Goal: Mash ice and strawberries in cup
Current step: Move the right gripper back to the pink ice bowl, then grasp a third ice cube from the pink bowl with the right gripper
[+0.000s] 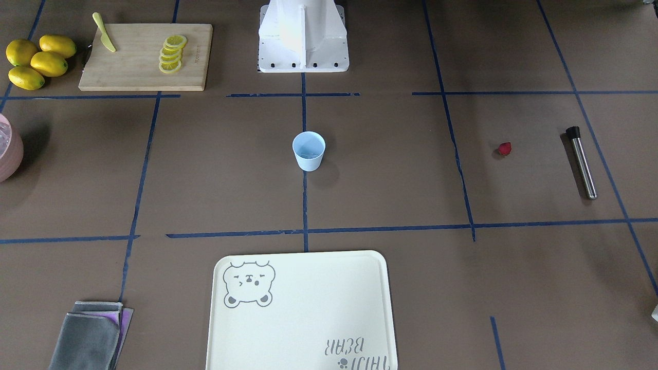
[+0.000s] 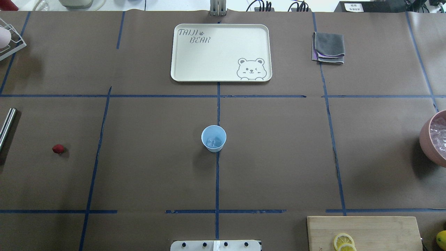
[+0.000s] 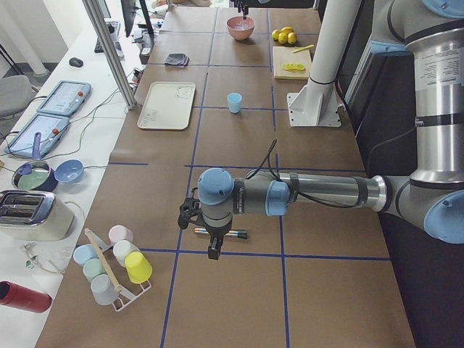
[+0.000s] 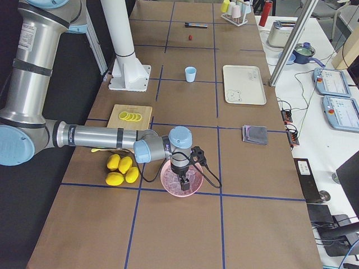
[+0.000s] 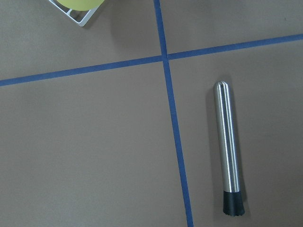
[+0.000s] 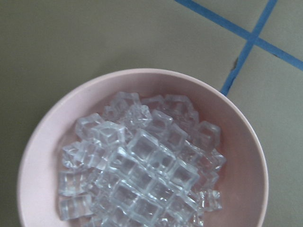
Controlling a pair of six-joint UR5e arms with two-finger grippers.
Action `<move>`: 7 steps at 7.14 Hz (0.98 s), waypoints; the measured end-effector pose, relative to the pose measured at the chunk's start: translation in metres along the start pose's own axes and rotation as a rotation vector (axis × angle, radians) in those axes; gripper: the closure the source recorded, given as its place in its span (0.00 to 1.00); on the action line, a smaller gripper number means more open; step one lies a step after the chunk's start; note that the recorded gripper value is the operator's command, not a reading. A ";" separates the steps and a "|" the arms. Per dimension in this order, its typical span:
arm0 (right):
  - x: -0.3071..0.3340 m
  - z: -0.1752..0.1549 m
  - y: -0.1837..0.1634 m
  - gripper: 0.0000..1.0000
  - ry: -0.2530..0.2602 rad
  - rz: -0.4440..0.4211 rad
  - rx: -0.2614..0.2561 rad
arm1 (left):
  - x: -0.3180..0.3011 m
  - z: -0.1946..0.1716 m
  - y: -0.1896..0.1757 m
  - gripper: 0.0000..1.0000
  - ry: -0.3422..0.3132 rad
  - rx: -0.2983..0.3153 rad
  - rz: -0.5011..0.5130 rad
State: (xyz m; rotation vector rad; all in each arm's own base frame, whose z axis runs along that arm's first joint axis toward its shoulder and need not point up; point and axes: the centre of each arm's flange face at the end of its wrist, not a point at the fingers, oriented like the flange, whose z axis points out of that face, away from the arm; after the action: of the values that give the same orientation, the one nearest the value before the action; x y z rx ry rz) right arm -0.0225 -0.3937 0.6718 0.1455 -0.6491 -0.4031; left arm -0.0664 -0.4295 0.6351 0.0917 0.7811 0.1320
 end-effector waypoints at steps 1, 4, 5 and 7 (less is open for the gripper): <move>0.003 0.005 0.001 0.10 0.004 0.022 0.009 | 0.000 0.000 0.001 0.00 0.000 -0.001 -0.001; -0.008 0.016 -0.004 0.16 -0.006 0.067 0.031 | -0.001 0.002 0.003 0.00 0.001 -0.004 -0.004; -0.010 0.020 -0.004 0.17 -0.009 0.068 0.025 | -0.001 0.002 0.004 0.00 0.001 -0.005 -0.005; -0.012 0.026 -0.004 0.18 -0.011 0.064 0.013 | -0.002 0.002 0.004 0.00 0.001 -0.006 -0.006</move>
State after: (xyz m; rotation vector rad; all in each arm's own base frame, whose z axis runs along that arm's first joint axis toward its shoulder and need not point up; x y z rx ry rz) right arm -0.0485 -0.3920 0.6846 0.1343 -0.6653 -0.3384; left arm -0.0663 -0.4257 0.6385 0.0840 0.7816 0.1290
